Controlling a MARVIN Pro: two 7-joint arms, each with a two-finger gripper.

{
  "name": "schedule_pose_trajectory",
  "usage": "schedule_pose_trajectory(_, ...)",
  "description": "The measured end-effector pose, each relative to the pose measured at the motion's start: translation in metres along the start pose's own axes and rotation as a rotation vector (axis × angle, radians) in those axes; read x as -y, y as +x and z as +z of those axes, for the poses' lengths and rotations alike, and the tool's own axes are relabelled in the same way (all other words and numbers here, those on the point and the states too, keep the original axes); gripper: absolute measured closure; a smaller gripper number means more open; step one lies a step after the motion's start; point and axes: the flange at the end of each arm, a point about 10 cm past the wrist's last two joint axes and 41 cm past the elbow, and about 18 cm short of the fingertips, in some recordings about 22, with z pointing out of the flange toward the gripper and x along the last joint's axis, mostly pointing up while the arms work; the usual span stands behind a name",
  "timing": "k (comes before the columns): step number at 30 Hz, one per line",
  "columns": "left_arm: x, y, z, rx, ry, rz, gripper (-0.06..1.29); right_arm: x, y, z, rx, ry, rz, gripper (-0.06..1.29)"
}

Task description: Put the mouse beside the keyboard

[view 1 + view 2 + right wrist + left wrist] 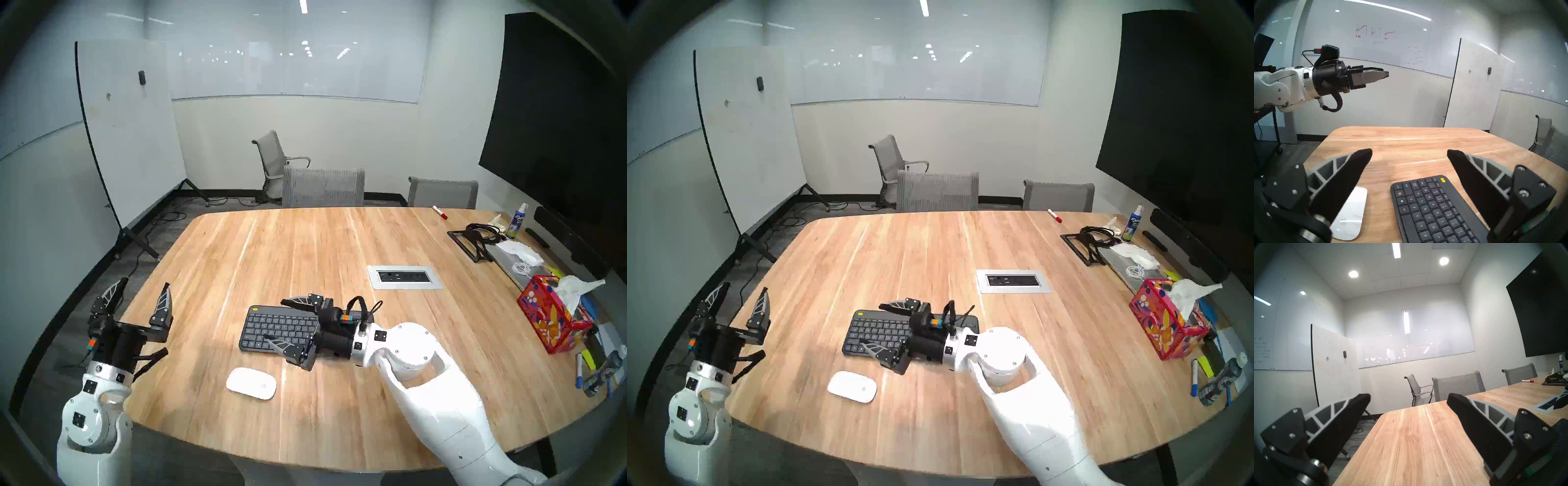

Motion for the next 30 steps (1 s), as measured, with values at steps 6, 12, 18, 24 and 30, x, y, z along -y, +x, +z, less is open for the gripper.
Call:
schedule_pose_trajectory(6,0.000,0.000,0.000,0.000,0.000,0.000,-0.02,0.007,-0.002,0.004,0.009,0.030,0.003,0.02)
schedule_pose_trajectory(12,0.000,0.000,0.000,0.001,0.000,0.000,-0.02,0.014,-0.006,0.006,0.018,0.053,0.006,0.02)
schedule_pose_trajectory(18,0.000,0.000,0.000,0.001,0.001,0.000,-0.02,0.019,-0.012,0.007,0.033,0.064,0.013,0.02)
schedule_pose_trajectory(24,0.000,0.000,0.000,0.001,0.000,0.000,-0.02,0.024,-0.021,0.009,0.062,0.063,0.013,0.02)
schedule_pose_trajectory(30,0.000,0.000,0.000,0.002,0.000,0.000,-0.02,0.030,-0.031,0.011,0.092,0.062,0.017,0.02)
